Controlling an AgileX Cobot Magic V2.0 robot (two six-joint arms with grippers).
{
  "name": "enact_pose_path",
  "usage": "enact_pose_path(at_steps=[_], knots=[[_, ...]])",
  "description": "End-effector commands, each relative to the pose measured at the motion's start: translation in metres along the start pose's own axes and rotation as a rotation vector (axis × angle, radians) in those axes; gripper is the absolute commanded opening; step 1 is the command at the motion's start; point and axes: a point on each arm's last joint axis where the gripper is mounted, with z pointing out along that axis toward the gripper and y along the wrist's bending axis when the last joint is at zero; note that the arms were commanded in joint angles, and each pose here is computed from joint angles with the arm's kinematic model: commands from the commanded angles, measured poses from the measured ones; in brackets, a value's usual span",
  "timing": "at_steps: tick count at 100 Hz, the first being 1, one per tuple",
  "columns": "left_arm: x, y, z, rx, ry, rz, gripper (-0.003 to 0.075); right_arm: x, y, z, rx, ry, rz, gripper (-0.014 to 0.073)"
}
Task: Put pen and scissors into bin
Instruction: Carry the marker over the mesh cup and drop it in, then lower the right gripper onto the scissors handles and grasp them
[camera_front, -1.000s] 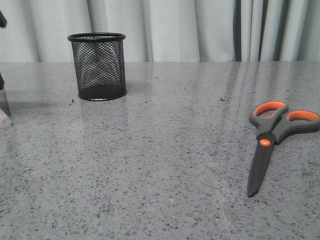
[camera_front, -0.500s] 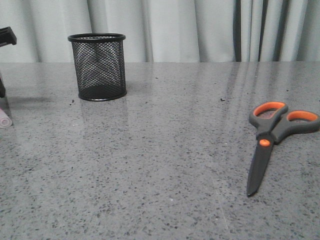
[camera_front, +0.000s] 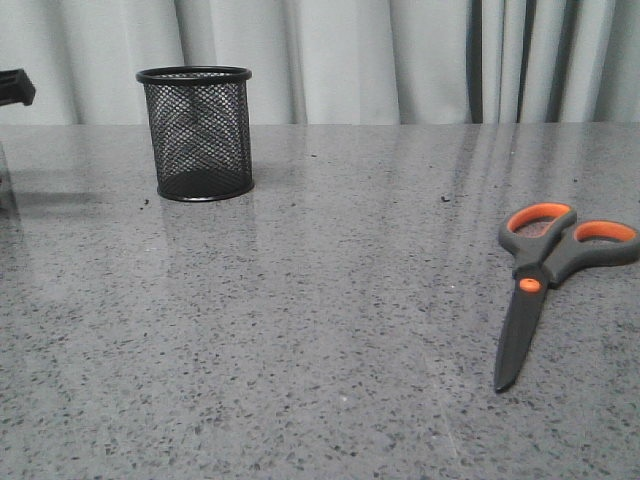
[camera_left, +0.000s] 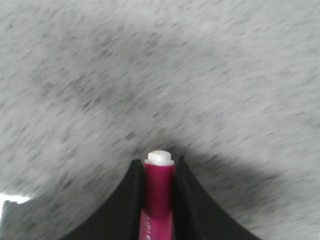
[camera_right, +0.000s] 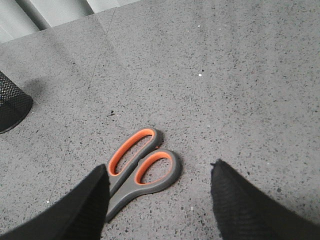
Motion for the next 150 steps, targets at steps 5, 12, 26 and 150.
enact_pose_path(at_steps=[5,12,26,150], knots=[[-0.043,-0.035,-0.072,0.230,-0.443,0.003,-0.0018,-0.017,0.005,-0.003,-0.018,-0.089,0.000,0.0400],[-0.056,-0.056,-0.101,0.346,-0.594,0.025,-0.0018,-0.017,0.005,-0.001,-0.016,-0.091,0.001,0.0400],[-0.066,-0.102,-0.131,0.513,-0.751,0.183,-0.0018,-0.018,0.004,0.006,-0.008,-0.077,0.005,0.0400],[-0.063,-0.142,-0.111,0.632,-0.851,0.440,0.0424,-0.041,0.019,-0.005,-0.062,-0.027,0.060,0.0400]])
